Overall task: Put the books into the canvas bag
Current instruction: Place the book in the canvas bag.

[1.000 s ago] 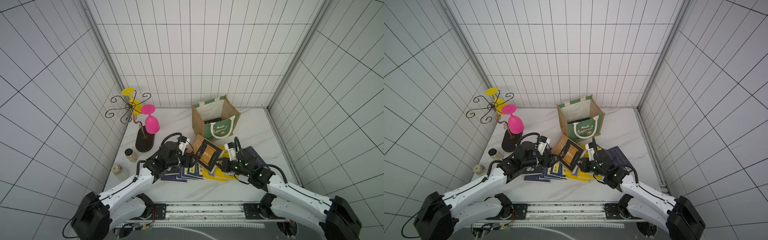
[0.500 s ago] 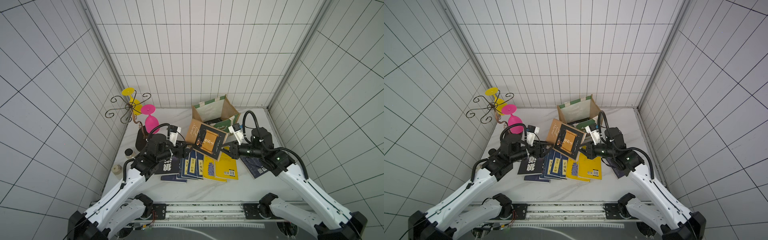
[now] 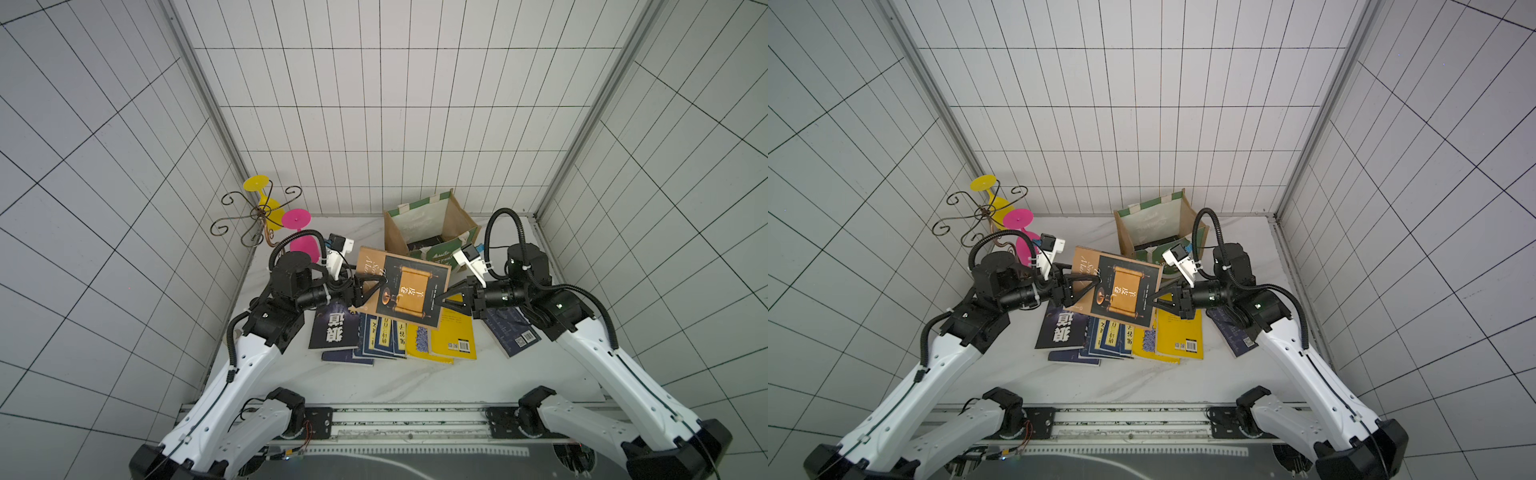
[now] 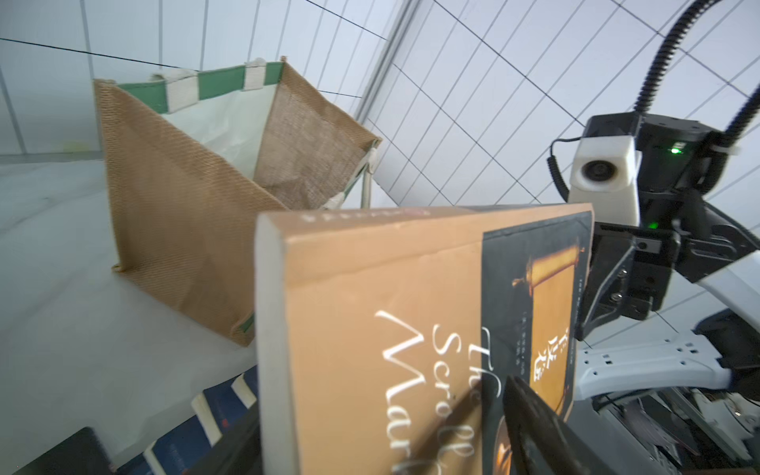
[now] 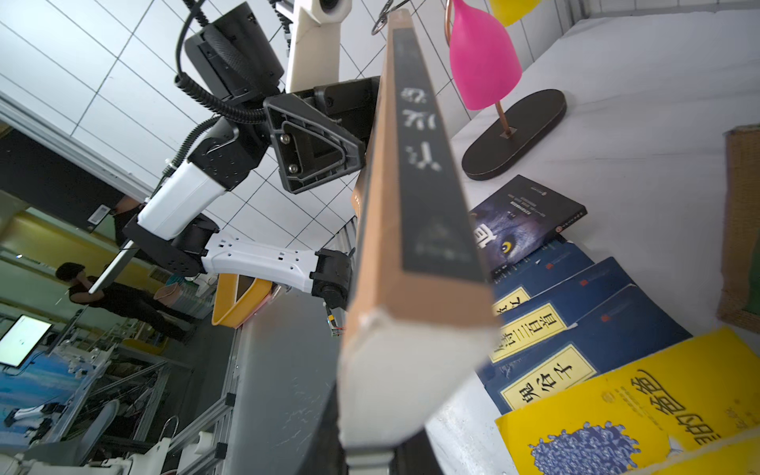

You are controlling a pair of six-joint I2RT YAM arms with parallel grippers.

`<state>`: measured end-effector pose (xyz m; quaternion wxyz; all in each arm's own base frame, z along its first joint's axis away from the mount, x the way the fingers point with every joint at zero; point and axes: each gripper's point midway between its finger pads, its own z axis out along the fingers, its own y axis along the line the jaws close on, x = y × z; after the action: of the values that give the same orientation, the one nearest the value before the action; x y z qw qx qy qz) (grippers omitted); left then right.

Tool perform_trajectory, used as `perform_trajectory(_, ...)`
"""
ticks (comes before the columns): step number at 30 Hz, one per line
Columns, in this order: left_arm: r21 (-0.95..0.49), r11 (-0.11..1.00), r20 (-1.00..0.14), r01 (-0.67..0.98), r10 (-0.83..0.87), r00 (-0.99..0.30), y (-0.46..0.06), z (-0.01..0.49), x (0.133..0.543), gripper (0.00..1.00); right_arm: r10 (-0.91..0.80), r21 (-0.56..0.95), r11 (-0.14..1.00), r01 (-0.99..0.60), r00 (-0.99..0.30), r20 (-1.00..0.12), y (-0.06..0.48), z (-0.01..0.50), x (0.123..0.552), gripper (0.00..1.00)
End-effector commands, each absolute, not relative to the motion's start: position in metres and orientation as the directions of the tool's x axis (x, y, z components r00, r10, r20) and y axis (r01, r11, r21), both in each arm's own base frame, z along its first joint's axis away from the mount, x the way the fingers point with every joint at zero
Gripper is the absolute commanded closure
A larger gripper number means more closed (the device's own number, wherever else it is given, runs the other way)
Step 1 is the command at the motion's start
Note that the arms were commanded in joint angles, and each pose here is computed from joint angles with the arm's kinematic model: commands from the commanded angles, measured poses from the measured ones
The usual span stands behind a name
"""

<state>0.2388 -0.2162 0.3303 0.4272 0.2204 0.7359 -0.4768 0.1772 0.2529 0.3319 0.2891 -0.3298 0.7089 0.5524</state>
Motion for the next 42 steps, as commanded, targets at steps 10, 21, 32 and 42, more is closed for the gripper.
perform_trajectory(10,-0.501,0.319,-0.863,0.805,-0.12,-0.49,-0.221,0.356,0.216,0.19,-0.086,0.433,-0.023,-0.901,-0.43,-0.899,0.237,0.4,0.157,1.0)
perform_trajectory(21,-0.511,0.186,-0.86,0.839,-0.116,-0.498,-0.23,0.37,0.203,0.34,-0.08,0.447,-0.013,-0.895,-0.444,-0.892,0.234,0.396,0.162,1.0)
perform_trajectory(32,-0.517,0.176,-0.856,0.838,-0.107,-0.506,-0.229,0.374,0.199,1.0,0.051,0.452,-0.013,-0.892,-0.453,-0.89,0.228,0.395,0.184,0.81)
perform_trajectory(42,-0.554,0.137,-0.829,0.821,-0.179,-0.529,-0.232,0.384,0.206,1.0,0.172,0.508,-0.037,-0.86,-0.506,-0.845,0.237,0.389,0.184,0.48)
